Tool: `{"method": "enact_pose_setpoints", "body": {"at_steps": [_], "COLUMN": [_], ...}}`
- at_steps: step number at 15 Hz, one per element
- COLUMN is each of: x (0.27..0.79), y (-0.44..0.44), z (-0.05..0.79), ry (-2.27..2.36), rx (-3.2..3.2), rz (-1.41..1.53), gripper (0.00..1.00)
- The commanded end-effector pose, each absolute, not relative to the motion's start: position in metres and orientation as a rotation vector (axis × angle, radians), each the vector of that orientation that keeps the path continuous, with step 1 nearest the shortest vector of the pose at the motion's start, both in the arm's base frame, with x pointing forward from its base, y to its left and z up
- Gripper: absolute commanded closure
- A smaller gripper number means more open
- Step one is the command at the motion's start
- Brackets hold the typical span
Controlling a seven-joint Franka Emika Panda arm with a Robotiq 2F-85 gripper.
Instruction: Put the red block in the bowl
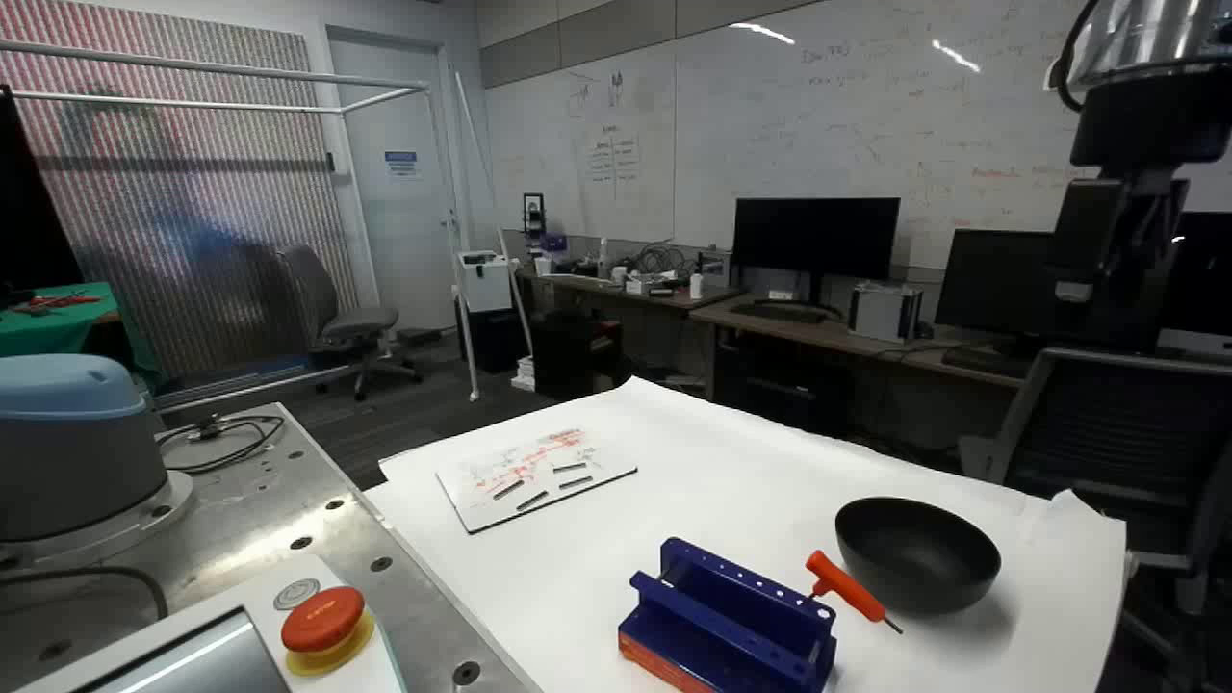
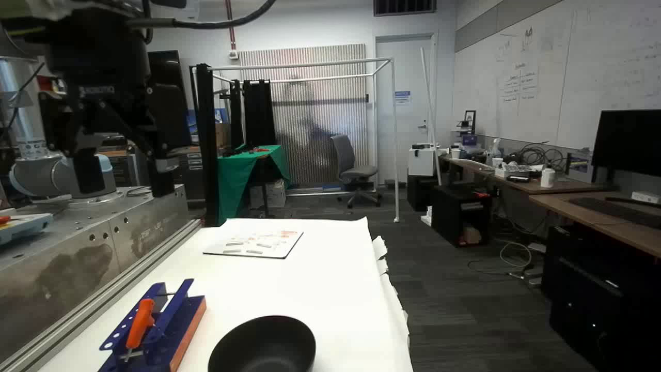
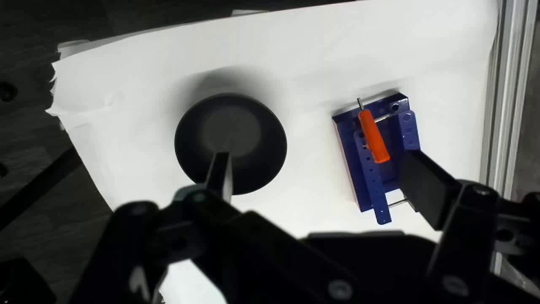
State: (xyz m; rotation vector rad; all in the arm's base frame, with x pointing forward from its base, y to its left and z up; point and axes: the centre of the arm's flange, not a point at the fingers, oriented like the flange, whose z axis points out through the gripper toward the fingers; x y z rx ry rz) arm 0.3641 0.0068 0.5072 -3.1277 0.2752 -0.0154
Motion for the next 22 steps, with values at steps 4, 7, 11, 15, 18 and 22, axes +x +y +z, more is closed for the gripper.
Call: {"method": "enact_pose_setpoints", "body": {"at_steps": [4,7,11,15,18,22], "x": [0.364,0.378,0.396,0.416,0.430,0.441], "y": [0.021,0.060,0.116,0.137,0.138,0.136], "z": [0.510,0.470,0.404,0.342,0.308,0.276], "ry": [0.229,0.119,0.030,0.120,0.217,0.304], "rx": [-3.128,-3.141,-3.159,-3.112,-3.057,-3.027], "rz": [-0.141,-0.220,-0.297,-0.305,-0.325,-0.351], "gripper": [0.00,0.00,0.00,0.00,0.00,0.00]}}
